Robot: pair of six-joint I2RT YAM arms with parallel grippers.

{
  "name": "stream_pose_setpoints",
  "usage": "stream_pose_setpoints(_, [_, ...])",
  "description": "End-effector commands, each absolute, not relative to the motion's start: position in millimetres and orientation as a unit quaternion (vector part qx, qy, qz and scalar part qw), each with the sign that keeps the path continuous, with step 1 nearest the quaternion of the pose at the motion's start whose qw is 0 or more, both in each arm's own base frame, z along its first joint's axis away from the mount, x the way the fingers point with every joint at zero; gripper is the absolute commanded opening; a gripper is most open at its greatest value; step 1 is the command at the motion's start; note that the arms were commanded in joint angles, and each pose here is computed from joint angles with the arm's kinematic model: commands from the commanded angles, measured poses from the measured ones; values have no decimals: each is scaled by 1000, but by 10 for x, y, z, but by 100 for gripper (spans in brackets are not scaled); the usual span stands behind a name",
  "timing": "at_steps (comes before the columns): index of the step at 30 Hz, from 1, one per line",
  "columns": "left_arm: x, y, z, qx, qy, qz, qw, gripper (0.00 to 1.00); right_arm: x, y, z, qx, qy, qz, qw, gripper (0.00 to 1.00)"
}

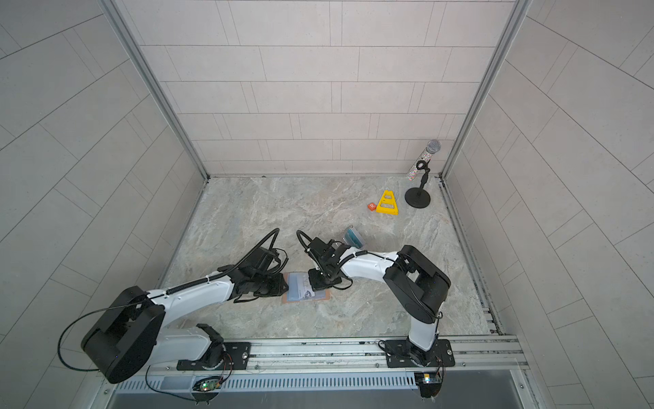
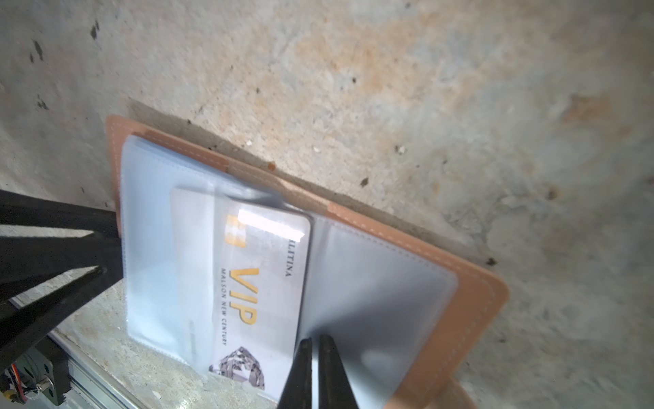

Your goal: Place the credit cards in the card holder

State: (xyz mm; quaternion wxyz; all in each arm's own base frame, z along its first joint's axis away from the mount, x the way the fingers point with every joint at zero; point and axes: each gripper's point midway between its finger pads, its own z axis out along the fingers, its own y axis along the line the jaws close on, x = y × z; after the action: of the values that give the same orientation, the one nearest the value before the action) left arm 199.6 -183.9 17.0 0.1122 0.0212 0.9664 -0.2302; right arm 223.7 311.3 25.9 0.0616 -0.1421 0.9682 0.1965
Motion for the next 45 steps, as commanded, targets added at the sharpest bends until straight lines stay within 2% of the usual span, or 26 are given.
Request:
stream_pose_setpoints(1, [1858, -1741, 38, 23, 974, -209, 88, 26, 2195, 3130, 178, -143, 970, 191, 51, 9])
stream_pose_setpoints(17, [1842, -1729, 16, 23, 974, -206, 85, 26, 2174, 3363, 227, -140, 956, 252, 48, 8])
stream_pose_setpoints(45, [1835, -1735, 17, 26, 974, -208, 84, 26, 2221, 3598, 325, -139, 940, 308, 54, 7])
